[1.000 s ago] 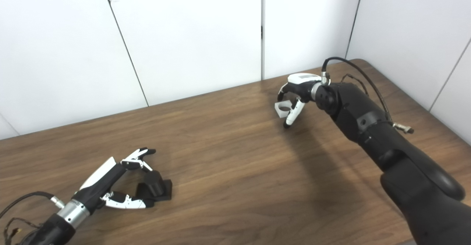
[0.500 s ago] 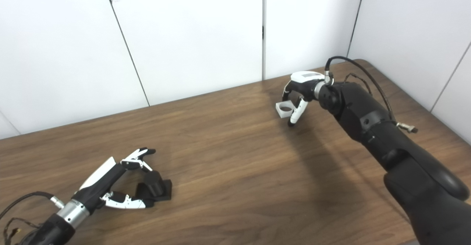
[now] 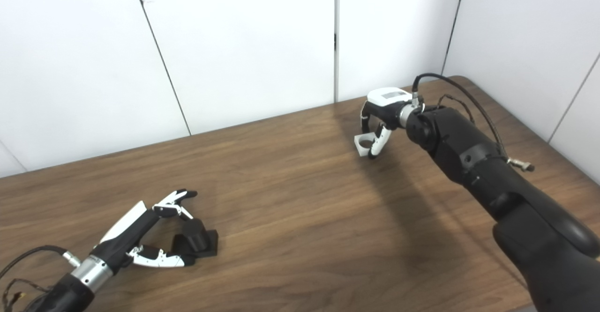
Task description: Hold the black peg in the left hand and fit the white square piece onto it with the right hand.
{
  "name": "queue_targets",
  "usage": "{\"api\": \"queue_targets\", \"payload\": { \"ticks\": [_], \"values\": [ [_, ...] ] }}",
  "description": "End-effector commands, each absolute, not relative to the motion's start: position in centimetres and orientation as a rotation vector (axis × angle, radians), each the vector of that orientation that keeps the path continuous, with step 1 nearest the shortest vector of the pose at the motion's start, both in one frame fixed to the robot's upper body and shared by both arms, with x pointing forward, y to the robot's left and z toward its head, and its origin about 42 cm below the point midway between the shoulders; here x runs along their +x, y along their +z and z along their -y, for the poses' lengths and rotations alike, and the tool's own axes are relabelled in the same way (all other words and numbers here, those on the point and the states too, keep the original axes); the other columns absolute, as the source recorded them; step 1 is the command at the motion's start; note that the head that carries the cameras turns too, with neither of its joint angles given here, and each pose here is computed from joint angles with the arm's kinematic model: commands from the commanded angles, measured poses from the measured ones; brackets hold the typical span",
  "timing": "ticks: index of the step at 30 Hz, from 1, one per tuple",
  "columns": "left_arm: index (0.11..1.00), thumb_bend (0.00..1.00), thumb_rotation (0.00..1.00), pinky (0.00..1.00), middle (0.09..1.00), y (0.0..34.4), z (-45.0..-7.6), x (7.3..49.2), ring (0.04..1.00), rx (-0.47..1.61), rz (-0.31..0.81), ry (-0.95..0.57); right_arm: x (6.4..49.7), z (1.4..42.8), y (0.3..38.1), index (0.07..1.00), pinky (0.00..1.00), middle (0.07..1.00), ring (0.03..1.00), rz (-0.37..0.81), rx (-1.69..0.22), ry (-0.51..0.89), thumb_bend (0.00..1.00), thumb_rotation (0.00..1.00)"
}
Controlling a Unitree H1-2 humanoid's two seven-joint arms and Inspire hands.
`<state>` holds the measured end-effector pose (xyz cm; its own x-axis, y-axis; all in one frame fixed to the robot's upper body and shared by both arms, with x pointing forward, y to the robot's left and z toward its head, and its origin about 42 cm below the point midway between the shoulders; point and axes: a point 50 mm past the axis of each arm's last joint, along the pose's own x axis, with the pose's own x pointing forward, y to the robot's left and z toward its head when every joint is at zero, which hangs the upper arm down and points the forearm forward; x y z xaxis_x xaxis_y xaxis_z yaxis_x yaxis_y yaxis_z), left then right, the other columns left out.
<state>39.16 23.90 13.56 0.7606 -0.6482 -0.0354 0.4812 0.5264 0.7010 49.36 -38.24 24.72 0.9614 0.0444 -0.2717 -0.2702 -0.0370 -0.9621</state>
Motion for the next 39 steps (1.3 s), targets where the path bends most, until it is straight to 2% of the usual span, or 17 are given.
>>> {"api": "queue_targets", "payload": {
  "ticks": [1,9,20,27,31,39],
  "values": [
    [0.493,0.52,0.08,0.92,0.949,12.7,-25.3,38.7,1.0,0.797,0.161,-0.703,49.2,40.0,26.3,0.49,0.94,0.794,0.871,-0.168,-1.653,0.192,0.51,0.14],
    [0.493,0.52,0.08,0.93,0.949,12.6,-24.9,38.8,1.0,0.797,0.153,-0.705,49.2,40.0,26.7,0.49,0.96,0.785,0.868,-0.116,-1.66,0.179,0.51,0.14],
    [0.492,0.52,0.08,0.94,0.947,12.6,-24.6,39.0,1.0,0.793,0.15,-0.702,48.9,39.2,29.8,0.485,0.94,0.776,0.862,0.08,-1.626,0.2,0.52,0.14],
    [0.492,0.52,0.08,0.94,0.947,12.5,-24.1,39.1,1.0,0.8,0.156,-0.708,48.1,36.8,31.9,0.484,0.95,0.786,0.882,0.223,-1.6,0.273,0.52,0.14],
    [0.492,0.52,0.08,0.93,0.947,12.4,-23.7,39.3,1.0,0.801,0.158,-0.708,47.5,35.3,33.0,0.484,0.99,0.797,0.901,0.293,-1.586,0.308,0.52,0.14],
    [0.492,0.52,0.08,0.94,0.947,12.4,-22.6,39.5,1.0,0.795,0.158,-0.71,46.3,32.3,34.4,0.482,0.99,0.797,0.9,0.444,-1.561,0.39,0.52,0.14]
  ]
}}
